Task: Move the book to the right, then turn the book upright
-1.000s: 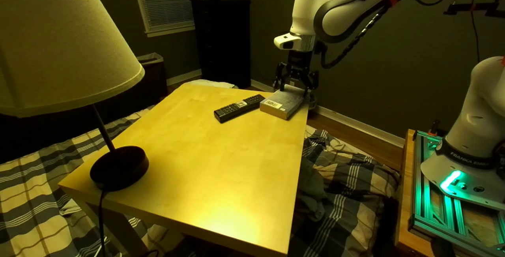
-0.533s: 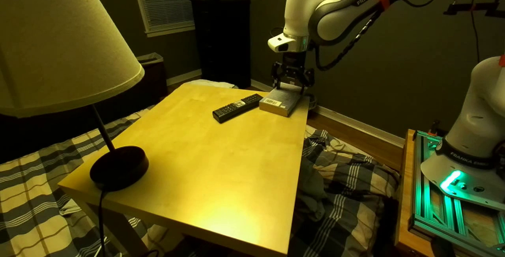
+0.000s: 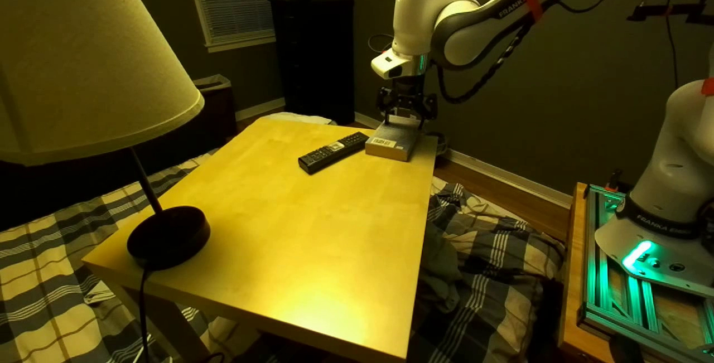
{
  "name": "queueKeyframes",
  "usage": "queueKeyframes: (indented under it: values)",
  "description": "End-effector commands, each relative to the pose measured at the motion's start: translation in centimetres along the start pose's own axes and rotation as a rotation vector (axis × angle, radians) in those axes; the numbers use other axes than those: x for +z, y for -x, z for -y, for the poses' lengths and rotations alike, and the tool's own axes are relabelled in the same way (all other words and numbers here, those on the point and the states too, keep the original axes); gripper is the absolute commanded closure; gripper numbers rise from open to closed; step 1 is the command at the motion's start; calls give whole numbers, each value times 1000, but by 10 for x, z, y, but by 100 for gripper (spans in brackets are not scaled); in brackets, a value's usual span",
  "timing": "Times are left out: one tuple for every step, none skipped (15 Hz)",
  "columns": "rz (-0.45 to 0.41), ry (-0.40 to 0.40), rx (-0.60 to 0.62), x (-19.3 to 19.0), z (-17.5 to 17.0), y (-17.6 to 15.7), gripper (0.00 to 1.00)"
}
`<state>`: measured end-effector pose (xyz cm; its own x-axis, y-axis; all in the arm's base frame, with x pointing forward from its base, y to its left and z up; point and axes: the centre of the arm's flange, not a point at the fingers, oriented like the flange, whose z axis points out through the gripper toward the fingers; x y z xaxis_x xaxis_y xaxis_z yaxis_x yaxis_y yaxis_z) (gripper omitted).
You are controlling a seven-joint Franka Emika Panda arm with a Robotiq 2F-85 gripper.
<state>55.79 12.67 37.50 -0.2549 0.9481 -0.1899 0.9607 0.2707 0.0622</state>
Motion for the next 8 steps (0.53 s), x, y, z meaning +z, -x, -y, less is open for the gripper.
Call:
queueKeyframes:
  values:
    - [31, -9, -58, 15, -13, -6, 0]
    - [32, -6, -65, 15, -14, -8, 0]
    - [29, -6, -64, 14, -14, -9, 0]
    - [17, -13, -55, 13, -14, -11, 0]
    - [4, -17, -52, 9, -14, -12, 0]
    - [4, -18, -43, 3, -13, -12, 0]
    - [10, -19, -43, -3, -14, -13, 0]
    - [15, -14, -49, -13, -14, -13, 0]
